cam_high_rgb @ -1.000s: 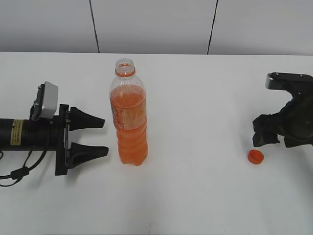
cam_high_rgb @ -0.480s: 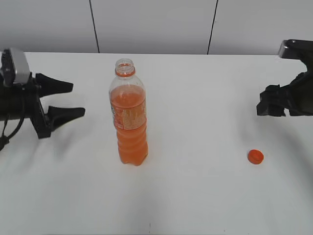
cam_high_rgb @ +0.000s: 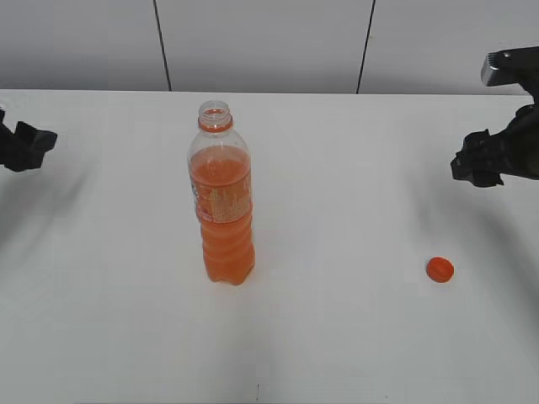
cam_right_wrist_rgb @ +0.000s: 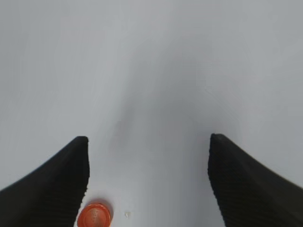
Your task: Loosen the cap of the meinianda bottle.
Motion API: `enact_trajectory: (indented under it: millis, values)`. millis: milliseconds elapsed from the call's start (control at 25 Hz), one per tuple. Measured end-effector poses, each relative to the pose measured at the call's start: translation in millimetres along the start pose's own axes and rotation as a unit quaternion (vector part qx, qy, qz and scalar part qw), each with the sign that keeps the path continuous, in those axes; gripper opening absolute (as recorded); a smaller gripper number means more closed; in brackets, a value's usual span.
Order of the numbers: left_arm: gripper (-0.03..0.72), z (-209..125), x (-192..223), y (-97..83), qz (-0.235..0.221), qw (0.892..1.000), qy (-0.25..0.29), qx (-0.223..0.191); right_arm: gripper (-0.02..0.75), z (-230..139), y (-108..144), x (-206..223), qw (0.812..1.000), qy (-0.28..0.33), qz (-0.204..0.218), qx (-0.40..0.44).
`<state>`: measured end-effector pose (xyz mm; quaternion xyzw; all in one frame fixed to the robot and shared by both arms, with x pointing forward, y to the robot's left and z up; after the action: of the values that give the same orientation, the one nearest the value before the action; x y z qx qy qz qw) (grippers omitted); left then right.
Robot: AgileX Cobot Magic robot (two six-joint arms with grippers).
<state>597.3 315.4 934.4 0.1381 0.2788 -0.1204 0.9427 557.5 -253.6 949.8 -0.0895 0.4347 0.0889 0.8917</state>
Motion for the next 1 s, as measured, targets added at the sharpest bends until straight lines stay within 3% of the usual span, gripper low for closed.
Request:
enact_trajectory:
  millis: [120, 320, 520, 640, 800, 1000]
  values:
    - [0.521, -14, -4, 10.7, 0.046, 0.996, 0.073, -0.026, 0.587, 6, -1, -2, 1.000, -0.009, -0.003, -0.008]
    - [0.491, -21, -9, 25.3, 0.111, 0.978, 0.170, -0.047, 0.587, 30, -5, -10, 0.999, -0.031, -0.008, -0.010]
    - [0.365, -11, -17, 38.7, 0.157, 0.952, 0.222, -0.137, 0.587, 56, -10, -25, 1.000, -0.023, -0.014, -0.016]
    - [0.299, -3, -23, 43.0, 0.156, 0.941, 0.263, -0.144, 0.587, 66, -16, -36, 0.999, -0.002, -0.029, -0.014]
    - [0.291, 16, -30, 44.1, 0.133, 0.936, 0.284, -0.158, 0.587, 77, -25, -54, 0.998, 0.034, -0.055, -0.008]
    - [0.394, 29, -41, 42.0, 0.105, 0.927, 0.320, -0.165, 0.587, 79, -28, -75, 0.993, 0.103, -0.058, 0.004]
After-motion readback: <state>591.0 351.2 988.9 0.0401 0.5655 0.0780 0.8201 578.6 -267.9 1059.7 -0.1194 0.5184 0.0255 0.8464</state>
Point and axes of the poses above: a point on each arm's last joint axis where the gripper is mounted, x pointing out along that axis toward the gripper, y along the wrist's bending axis when the last joint is at zero, z = x × y, the point moved 3 cm from there along x, pointing out along that axis toward the gripper, and after that the axes turned 3 degrees about -x, right-handed, at the moved point
